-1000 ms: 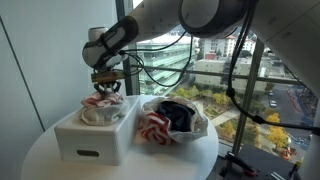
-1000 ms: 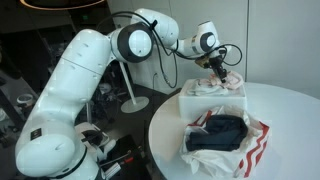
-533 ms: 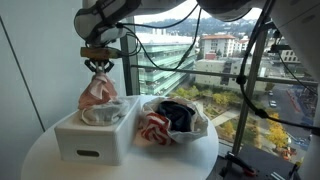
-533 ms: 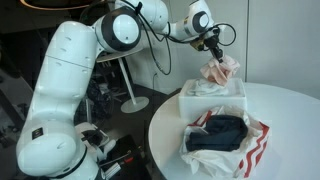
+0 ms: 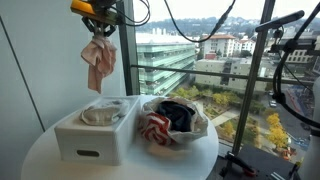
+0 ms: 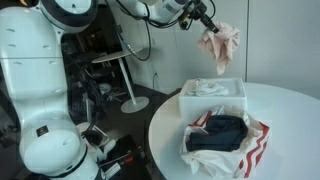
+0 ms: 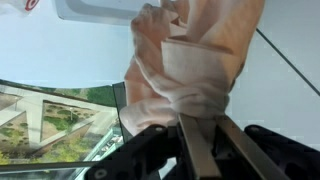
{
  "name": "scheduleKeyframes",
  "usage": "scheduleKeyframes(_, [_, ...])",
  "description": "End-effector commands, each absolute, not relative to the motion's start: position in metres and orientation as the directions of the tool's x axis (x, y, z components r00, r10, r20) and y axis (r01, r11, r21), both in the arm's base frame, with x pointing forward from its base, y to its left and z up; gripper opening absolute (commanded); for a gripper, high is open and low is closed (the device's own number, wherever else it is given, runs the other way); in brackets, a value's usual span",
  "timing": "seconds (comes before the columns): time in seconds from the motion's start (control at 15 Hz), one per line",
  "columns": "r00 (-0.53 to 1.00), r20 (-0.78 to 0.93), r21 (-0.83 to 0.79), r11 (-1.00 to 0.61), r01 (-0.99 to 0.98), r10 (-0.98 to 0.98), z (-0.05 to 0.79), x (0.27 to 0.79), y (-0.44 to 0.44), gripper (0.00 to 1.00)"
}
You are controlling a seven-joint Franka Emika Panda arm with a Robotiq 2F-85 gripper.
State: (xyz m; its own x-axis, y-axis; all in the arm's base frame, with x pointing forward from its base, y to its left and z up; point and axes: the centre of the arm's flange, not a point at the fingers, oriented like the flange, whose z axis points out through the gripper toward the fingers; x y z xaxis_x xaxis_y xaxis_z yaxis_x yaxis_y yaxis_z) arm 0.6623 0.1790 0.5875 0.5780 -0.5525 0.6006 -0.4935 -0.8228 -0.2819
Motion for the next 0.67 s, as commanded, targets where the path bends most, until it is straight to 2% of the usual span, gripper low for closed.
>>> scheduleKeyframes(0.0, [0.409, 0.636, -0.367, -0.723, -0.585, -0.654, 0.61, 0.578, 0.155, 0.04])
scheduleKeyframes(0.27, [0.228, 0.606, -0.429, -0.554, -0.713, -0.762, 0.617, 0.52, 0.116, 0.04])
scheduleKeyframes(0.6, [0.041, 0.522, -0.428, -0.304, -0.851, -0.852, 0.587, 0.444, 0.059, 0.04])
